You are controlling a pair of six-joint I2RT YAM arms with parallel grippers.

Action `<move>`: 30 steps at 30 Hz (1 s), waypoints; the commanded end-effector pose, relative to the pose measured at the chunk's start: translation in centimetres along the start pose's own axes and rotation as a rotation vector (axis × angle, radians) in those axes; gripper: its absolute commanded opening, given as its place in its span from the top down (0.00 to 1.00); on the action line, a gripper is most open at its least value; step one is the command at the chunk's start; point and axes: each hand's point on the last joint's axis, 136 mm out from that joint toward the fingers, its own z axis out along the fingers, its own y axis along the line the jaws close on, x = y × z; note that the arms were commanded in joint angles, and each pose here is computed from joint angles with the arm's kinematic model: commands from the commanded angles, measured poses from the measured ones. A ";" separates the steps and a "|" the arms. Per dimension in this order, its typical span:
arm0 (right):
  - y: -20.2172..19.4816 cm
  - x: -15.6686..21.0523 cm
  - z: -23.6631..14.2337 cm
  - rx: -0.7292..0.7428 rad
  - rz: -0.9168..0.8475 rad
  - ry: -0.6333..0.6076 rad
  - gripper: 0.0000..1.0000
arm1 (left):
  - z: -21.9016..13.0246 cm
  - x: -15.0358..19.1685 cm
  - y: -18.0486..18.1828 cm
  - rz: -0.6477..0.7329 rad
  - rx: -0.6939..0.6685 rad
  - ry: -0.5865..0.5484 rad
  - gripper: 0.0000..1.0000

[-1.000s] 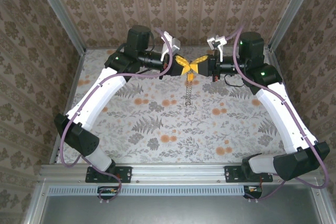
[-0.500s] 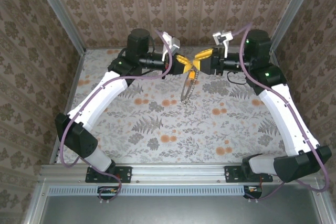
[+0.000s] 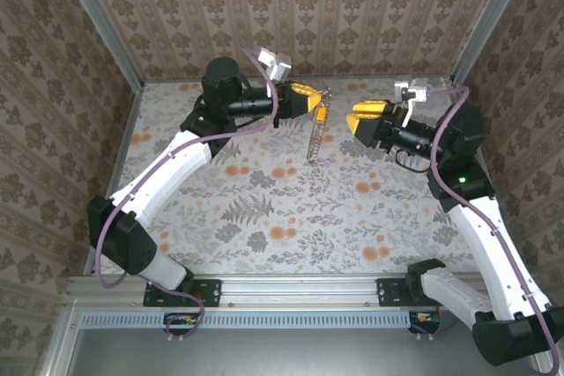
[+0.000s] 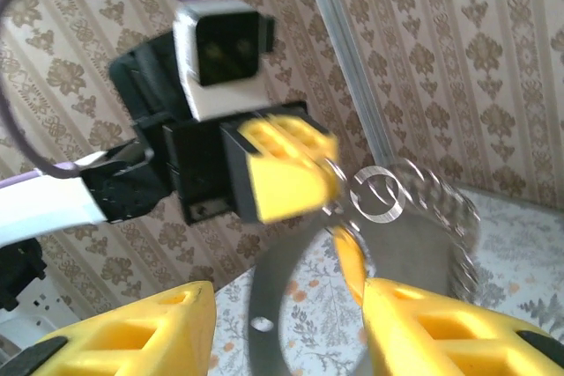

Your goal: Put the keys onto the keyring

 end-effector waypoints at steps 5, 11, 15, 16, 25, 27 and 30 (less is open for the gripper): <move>0.2 -1.0 1.1 -0.061 0.026 -0.088 0.50 | -0.6 -3.8 -2.1 -0.010 0.007 -0.139 1.00; 0.3 -0.7 2.9 -0.097 0.031 -0.078 0.50 | -0.3 -4.2 -2.2 -0.053 0.016 -0.183 1.00; -0.1 -0.4 3.9 -0.098 0.031 -0.067 0.50 | 0.0 -4.3 -2.3 -0.066 0.036 -0.194 1.00; -0.3 -0.2 4.0 -0.093 0.033 -0.065 0.50 | 0.0 -4.4 -2.4 -0.067 0.040 -0.194 1.00; -0.1 -0.4 5.0 -0.124 0.046 -0.066 0.62 | 0.2 -4.6 -2.5 -0.082 0.066 -0.214 1.00; 0.2 -0.4 5.3 -0.137 0.045 -0.062 0.68 | 0.3 -4.6 -2.4 -0.086 0.063 -0.220 1.00; 0.7 -0.2 5.7 -0.163 0.046 -0.051 0.75 | 0.4 -4.6 -2.3 -0.089 0.060 -0.225 1.00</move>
